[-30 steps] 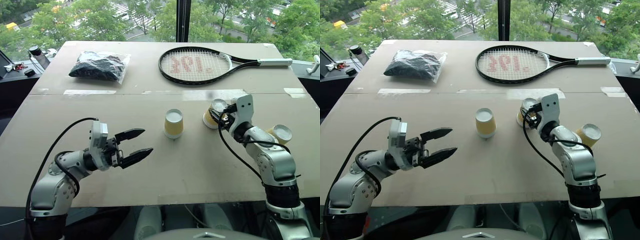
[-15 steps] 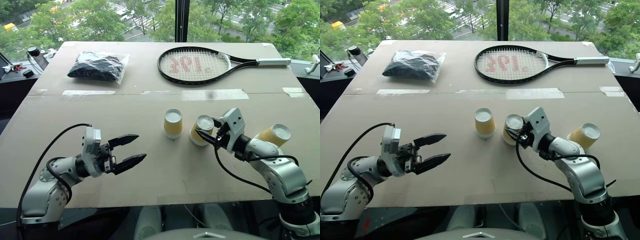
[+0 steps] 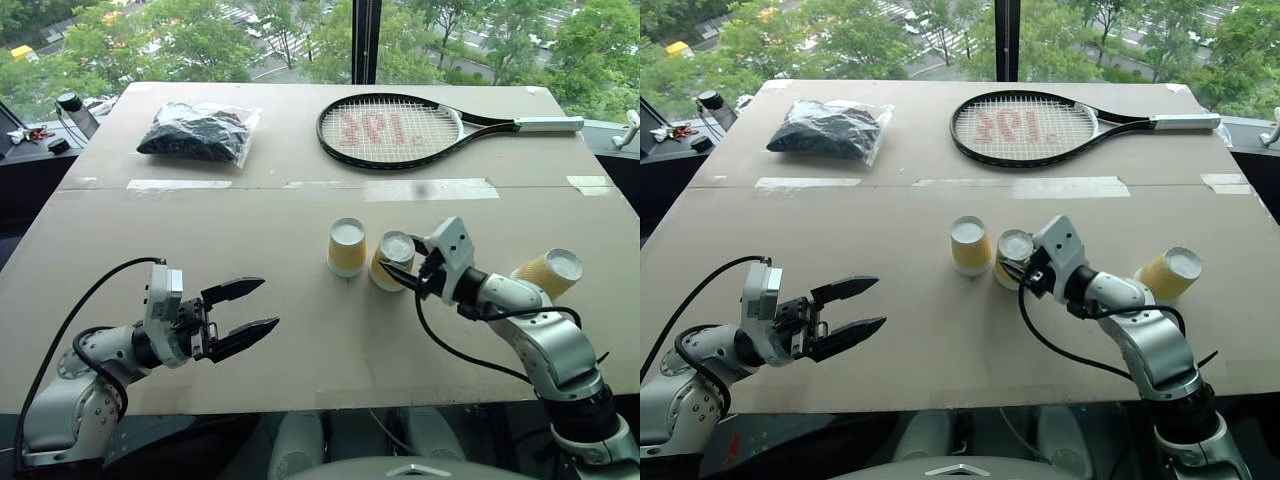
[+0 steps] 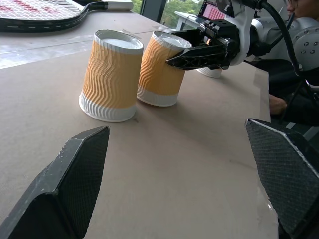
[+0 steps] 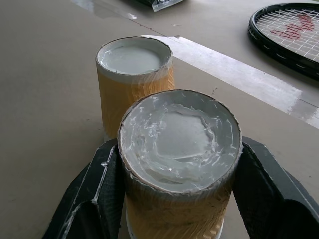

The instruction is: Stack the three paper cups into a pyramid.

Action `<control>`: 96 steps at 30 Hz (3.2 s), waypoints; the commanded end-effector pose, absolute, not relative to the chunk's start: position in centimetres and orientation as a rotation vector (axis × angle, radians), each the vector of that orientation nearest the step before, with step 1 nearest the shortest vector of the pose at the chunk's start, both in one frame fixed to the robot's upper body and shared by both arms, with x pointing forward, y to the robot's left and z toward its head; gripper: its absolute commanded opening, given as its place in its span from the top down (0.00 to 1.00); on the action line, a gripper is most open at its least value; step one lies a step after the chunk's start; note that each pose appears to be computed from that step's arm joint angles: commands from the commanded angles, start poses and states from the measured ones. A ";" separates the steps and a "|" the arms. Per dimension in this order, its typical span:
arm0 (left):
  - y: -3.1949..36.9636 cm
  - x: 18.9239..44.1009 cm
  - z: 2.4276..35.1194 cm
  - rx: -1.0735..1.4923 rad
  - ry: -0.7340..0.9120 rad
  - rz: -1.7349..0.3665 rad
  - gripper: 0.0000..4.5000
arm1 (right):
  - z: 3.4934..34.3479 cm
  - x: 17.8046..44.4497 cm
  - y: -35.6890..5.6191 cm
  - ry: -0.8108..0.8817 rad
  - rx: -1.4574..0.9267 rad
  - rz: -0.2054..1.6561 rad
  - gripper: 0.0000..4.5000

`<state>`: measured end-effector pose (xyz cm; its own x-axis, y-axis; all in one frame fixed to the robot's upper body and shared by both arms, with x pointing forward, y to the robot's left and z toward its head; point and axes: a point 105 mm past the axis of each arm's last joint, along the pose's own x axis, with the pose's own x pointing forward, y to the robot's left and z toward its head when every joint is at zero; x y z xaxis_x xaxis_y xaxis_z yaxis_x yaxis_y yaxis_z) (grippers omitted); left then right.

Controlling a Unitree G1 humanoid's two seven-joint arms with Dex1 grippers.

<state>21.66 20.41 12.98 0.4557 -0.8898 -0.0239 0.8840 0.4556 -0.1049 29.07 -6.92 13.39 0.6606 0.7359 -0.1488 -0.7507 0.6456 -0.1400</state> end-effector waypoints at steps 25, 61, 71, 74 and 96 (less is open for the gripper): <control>20.2 21.5 13.9 -0.087 -0.009 -1.121 0.00 | 14.9 29.6 -6.3 0.015 -0.244 0.866 0.00; 16.7 20.8 14.8 -0.155 -0.092 -1.449 0.00 | 13.7 26.3 -28.0 0.146 -0.155 0.030 0.00; 16.7 20.9 14.7 -0.159 -0.088 -1.438 0.00 | 14.5 26.3 -27.7 0.098 -0.157 0.059 0.45; 16.6 20.9 14.7 -0.159 -0.088 -1.436 0.00 | 15.8 26.5 -26.5 0.064 -0.159 0.128 0.45; 18.0 19.0 15.0 -0.160 -0.095 -1.291 0.00 | 25.0 29.2 -6.4 -0.046 -0.296 1.000 0.45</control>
<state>19.34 17.83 13.73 0.2703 -0.9545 0.1262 0.9597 0.2567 -0.1140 29.44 -6.90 23.99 0.5597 0.8201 -0.1187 -0.8185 0.5248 -0.2337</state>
